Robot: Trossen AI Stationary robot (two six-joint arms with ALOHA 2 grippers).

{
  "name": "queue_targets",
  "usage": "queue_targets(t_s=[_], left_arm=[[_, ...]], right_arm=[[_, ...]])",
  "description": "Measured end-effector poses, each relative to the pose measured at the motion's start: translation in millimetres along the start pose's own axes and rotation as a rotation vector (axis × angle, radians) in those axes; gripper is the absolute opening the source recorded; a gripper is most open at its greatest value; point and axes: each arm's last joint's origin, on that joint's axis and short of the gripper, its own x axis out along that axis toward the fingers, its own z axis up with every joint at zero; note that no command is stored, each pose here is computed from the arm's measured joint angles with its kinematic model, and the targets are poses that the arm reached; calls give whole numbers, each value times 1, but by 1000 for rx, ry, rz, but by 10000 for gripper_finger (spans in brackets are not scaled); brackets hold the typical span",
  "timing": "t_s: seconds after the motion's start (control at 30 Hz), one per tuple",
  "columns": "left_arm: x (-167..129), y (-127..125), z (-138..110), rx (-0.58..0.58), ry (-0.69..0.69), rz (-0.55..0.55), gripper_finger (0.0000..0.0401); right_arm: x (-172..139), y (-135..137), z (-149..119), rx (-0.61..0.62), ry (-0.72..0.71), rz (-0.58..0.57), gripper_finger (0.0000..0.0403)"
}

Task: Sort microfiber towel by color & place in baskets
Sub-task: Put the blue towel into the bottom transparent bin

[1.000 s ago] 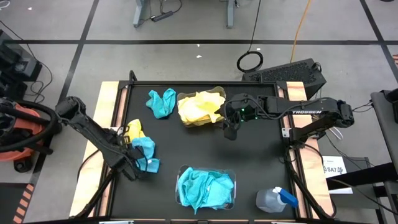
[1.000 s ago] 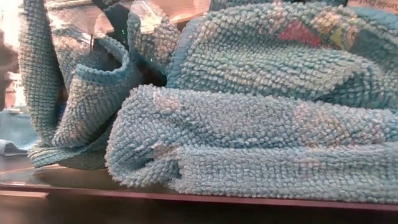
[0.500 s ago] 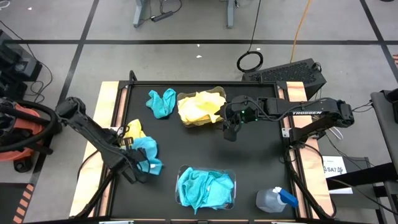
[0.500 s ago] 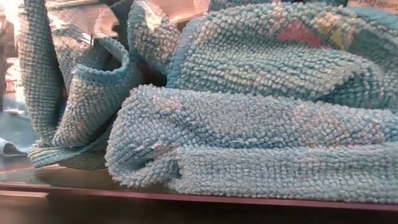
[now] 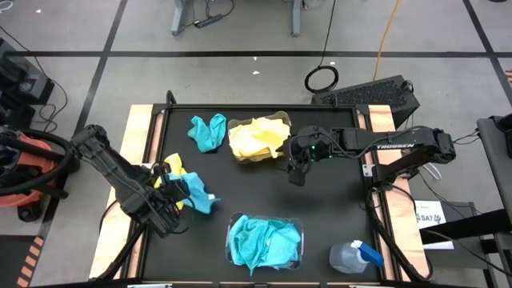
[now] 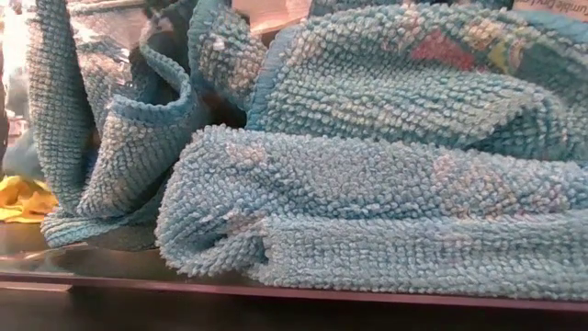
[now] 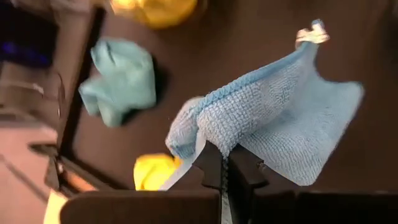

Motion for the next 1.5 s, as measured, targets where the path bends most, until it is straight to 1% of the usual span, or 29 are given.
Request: queue_targets(t_s=[0.17,0.43,0.6,0.7,0.77,0.83,1.0,1.13,1.23,1.3,1.43,1.5], left_arm=[[-16,6,13,-27,-162,29,3],[-26,6,29,5,-393,94,2],[-27,-1,45,32,-493,81,2],[-30,-6,56,54,-560,66,2],[-32,-9,64,69,-602,52,2],[-35,-11,71,79,-644,40,2],[-40,-16,86,113,-716,-9,2],[-37,-25,96,155,-741,-42,2],[-33,-34,104,192,-760,-78,2],[-30,-42,109,221,-779,-104,1],[-29,-55,118,271,-833,-151,1],[-28,-60,121,294,-856,-164,1]], right_arm=[[-1,18,1,-41,-18,99,271],[-4,56,6,-119,-103,229,271],[4,83,9,-155,-170,301,271],[17,98,8,-169,-193,331,271],[26,106,7,-171,-206,318,271],[34,113,6,-175,-231,280,271],[47,129,5,-233,-301,176,271],[49,138,9,-256,-385,137,271],[53,142,9,-260,-417,126,271],[57,143,9,-259,-423,125,271],[64,143,5,-248,-406,76,271],[68,144,3,-244,-397,86,271]])
